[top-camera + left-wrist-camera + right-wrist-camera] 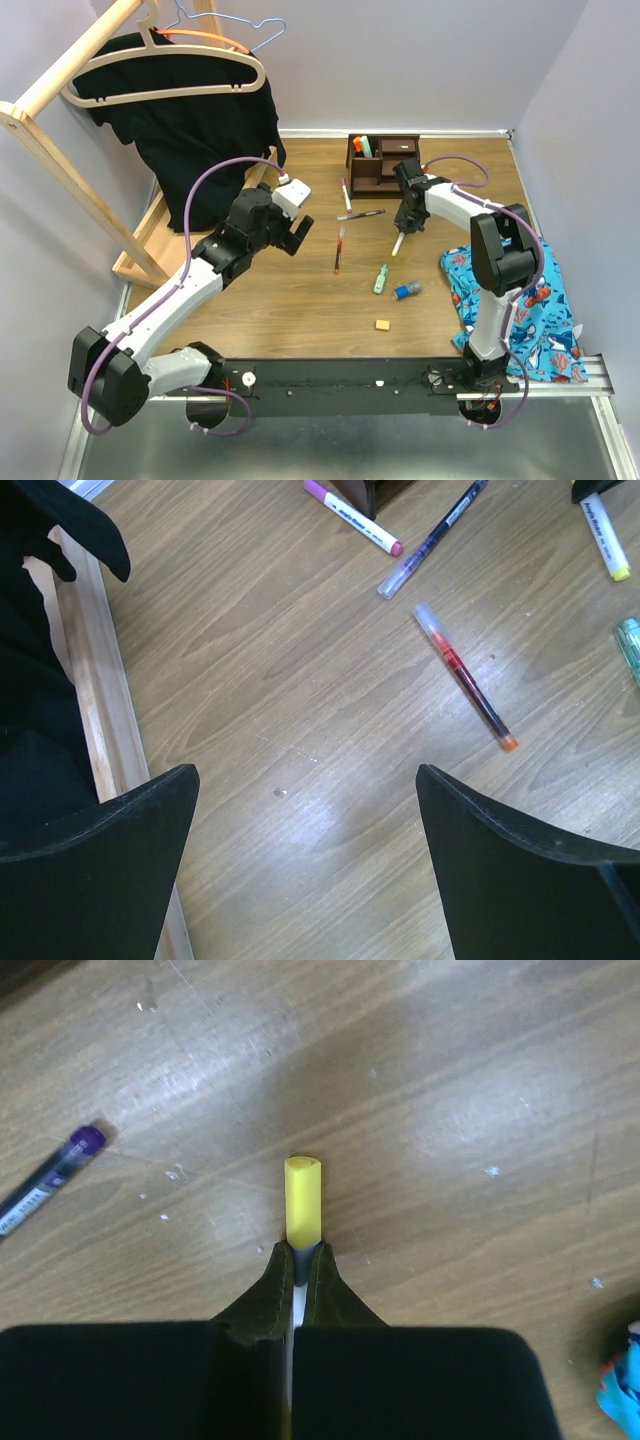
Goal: Sort the stationery into containers
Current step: Pick up the pen from the center of the board, then place the pen in the storage box.
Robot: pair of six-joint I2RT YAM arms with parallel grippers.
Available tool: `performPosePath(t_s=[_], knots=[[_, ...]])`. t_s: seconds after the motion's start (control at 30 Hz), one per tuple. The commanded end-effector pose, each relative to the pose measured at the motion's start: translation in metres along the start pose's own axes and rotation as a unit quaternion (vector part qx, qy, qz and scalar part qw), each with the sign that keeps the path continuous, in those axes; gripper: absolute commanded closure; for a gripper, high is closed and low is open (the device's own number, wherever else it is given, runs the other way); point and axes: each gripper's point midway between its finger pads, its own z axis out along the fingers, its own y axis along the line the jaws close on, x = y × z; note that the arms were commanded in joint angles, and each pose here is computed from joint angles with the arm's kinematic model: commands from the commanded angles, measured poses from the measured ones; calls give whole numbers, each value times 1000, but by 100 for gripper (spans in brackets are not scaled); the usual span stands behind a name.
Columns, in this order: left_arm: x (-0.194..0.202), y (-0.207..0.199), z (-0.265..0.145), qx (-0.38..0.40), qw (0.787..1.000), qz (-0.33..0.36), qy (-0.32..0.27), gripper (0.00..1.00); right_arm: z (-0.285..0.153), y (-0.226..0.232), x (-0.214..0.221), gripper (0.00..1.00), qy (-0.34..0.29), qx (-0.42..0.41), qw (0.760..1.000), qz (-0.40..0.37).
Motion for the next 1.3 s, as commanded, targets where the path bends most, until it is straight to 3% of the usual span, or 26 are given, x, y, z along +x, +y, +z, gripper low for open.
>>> performPosePath(t_s=[0.0, 0.17, 0.27, 0.3, 0.37, 0.47, 0.5, 0.63, 0.8, 1.27], knots=[[-15, 4, -2, -5, 1000, 4, -12, 1, -37, 4, -20, 99, -12, -28, 999, -22], [-23, 10, -3, -10, 1000, 6, -24, 1, -135, 84, -94, 99, -111, -223, 966, -63], [-26, 15, -2, -16, 999, 2, -30, 1, -164, 118, -115, 99, -168, -306, 930, -113], [-26, 16, 0, -17, 999, -1, -30, 1, -174, 129, -129, 99, -213, -325, 911, -134], [-26, 21, 1, -21, 999, -7, -30, 1, -186, 143, -139, 99, -263, -341, 889, -157], [-25, 24, 2, -26, 999, -6, -25, 1, -204, 168, -156, 99, -363, -365, 834, -197], [-23, 24, 4, -26, 999, -6, -21, 1, -218, 176, -169, 99, -416, -369, 803, -214], [-21, 25, 10, -27, 1000, -3, -9, 1, -220, 196, -178, 99, -507, -349, 745, -258], [-19, 28, 14, -31, 1000, -6, 2, 1, -201, 204, -201, 99, -560, -298, 728, -259], [-15, 34, 22, -36, 999, -15, 12, 1, -140, 193, -211, 99, -565, -211, 757, -252]])
